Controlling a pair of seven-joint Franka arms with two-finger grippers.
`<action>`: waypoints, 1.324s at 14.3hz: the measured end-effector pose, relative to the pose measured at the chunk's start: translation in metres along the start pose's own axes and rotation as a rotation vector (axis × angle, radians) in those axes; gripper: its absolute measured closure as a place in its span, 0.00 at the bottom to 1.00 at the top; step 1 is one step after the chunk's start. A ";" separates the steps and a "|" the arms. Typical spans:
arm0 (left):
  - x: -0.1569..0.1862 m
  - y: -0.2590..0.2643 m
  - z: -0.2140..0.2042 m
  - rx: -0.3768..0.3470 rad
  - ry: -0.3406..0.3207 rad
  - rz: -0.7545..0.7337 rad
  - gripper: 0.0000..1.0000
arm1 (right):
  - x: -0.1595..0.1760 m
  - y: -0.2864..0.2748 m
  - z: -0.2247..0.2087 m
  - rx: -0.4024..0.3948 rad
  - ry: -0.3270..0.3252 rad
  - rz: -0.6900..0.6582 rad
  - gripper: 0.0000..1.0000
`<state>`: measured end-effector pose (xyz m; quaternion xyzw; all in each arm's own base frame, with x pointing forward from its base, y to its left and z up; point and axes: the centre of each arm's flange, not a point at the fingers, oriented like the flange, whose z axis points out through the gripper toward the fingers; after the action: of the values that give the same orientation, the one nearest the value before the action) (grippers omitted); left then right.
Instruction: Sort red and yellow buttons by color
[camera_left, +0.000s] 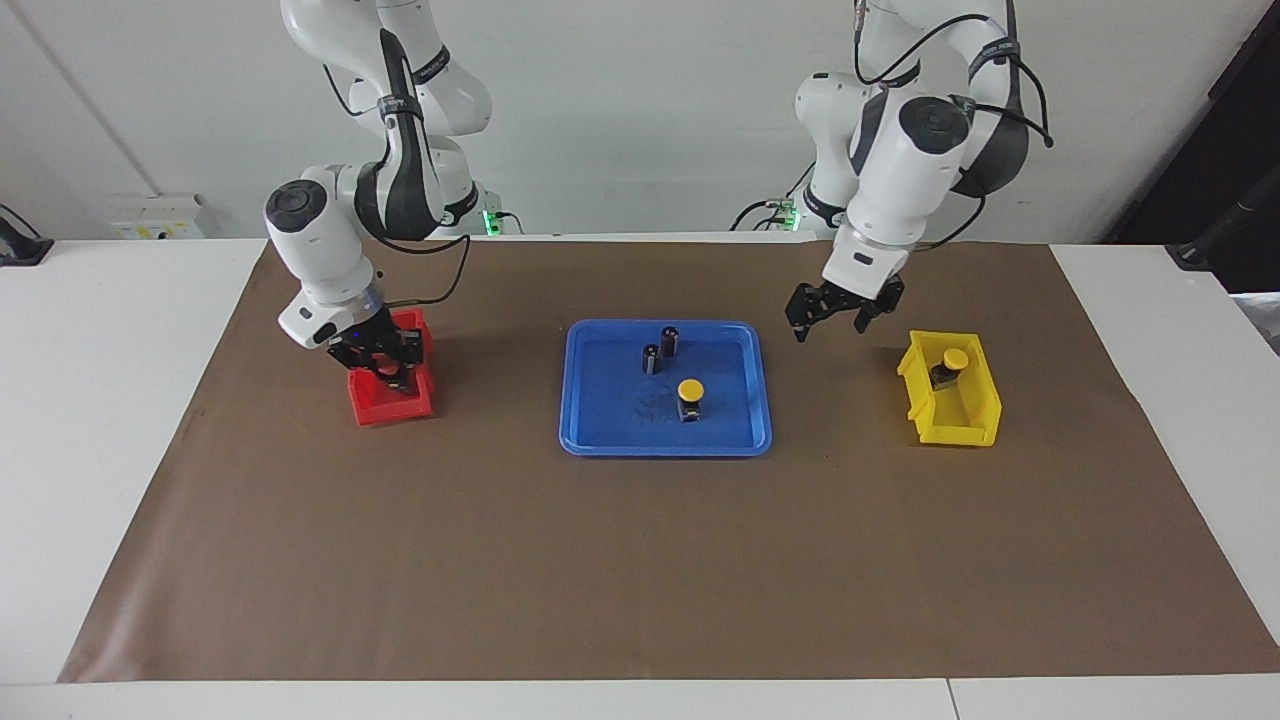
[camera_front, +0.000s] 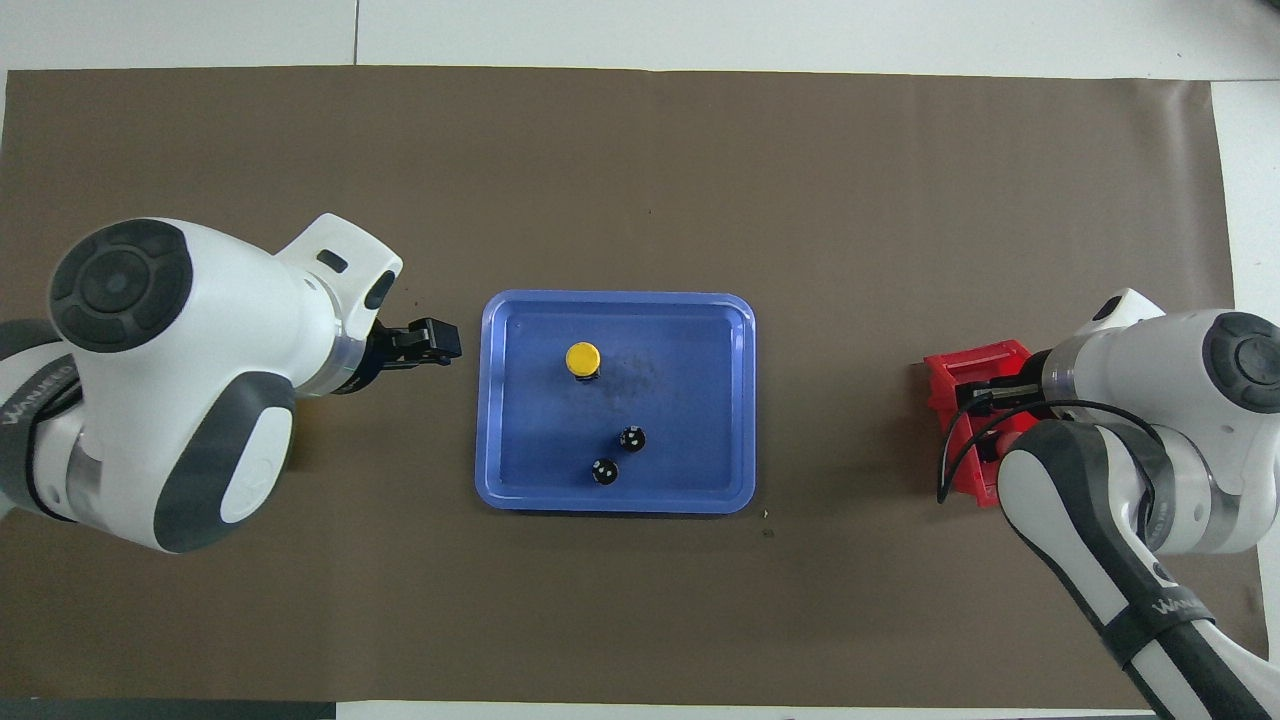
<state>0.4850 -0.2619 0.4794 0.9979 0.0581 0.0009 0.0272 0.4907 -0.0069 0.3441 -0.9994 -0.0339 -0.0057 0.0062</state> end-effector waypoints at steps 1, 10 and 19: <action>-0.008 0.027 0.006 0.002 -0.004 -0.011 0.00 | -0.001 0.000 0.001 0.000 -0.002 -0.004 0.59; -0.016 0.124 0.115 0.000 0.008 -0.065 0.00 | 0.002 0.001 -0.005 0.002 -0.011 -0.044 0.38; -0.006 0.132 0.121 -0.009 0.019 -0.085 0.23 | 0.042 -0.001 -0.119 0.010 -0.057 -0.044 0.00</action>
<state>0.4944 -0.3997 0.3659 0.9944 0.1006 0.0092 0.0310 0.5311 -0.0048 0.4640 -0.9981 -0.0558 0.0231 0.0100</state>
